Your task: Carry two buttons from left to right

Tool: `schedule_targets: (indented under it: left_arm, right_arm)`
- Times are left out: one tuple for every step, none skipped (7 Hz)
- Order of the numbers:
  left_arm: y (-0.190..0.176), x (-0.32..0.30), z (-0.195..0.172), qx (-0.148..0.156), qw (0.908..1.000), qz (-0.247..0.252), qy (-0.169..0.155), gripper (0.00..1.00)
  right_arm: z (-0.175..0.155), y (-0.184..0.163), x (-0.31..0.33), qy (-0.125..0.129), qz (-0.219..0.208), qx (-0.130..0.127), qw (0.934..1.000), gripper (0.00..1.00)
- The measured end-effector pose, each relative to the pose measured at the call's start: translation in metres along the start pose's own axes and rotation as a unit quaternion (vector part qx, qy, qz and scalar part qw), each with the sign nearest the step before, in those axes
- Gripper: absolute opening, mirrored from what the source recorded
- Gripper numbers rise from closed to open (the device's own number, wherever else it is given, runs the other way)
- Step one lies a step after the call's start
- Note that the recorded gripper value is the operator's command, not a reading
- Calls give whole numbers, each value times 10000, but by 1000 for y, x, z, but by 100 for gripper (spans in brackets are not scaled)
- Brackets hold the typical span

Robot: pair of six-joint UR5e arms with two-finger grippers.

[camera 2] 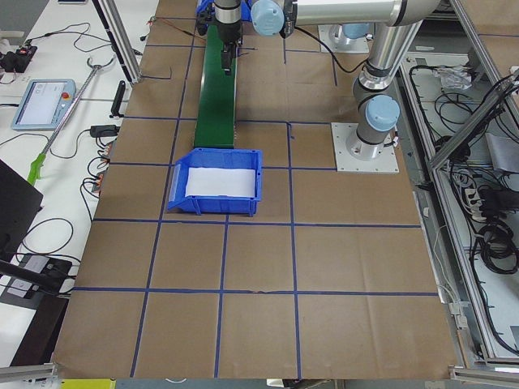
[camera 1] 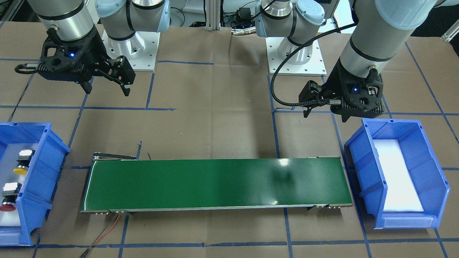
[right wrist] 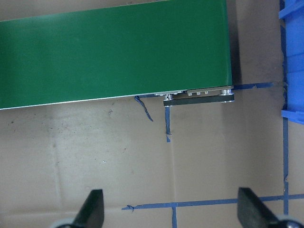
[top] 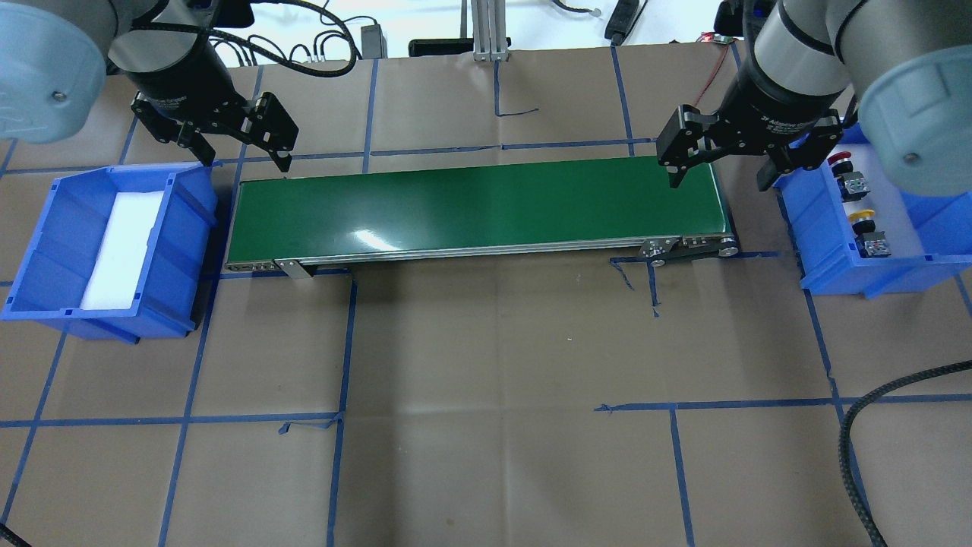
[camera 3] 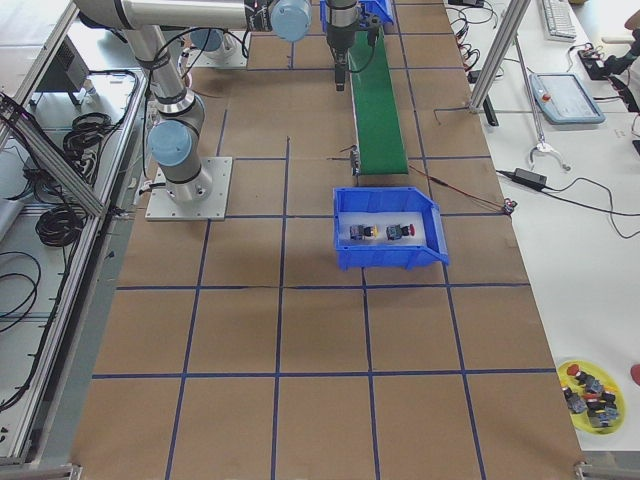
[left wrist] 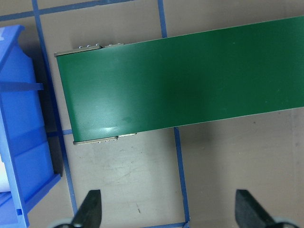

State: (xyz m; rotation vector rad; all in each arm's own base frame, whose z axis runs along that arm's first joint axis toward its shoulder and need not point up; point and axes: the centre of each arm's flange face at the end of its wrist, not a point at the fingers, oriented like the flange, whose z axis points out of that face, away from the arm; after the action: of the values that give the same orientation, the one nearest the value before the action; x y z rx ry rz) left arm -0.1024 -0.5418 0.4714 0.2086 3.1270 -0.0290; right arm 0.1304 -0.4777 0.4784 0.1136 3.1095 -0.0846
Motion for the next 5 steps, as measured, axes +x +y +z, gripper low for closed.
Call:
schedule_targets:
  left_arm:
    - [0,0,0,3,10000,-2,-1,100]
    - [0,0,-1,8,10000,-3,-1,100]
    - [1,0,-1,9,10000,-7,-2,100]
    - [1,0,-1,10,10000,-15,0,100]
    - [0,0,-2,16,10000,-24,2,100]
  right_arm:
    - [0,0,0,2,-2,-10,10000,100]
    - [0,-1,0,6,-5,-21,10000,100]
    - [0,-1,0,9,-7,-40,10000,100]
    - [0,0,0,11,-6,-59,10000,100]
    - [0,0,0,12,-7,-72,10000,100]
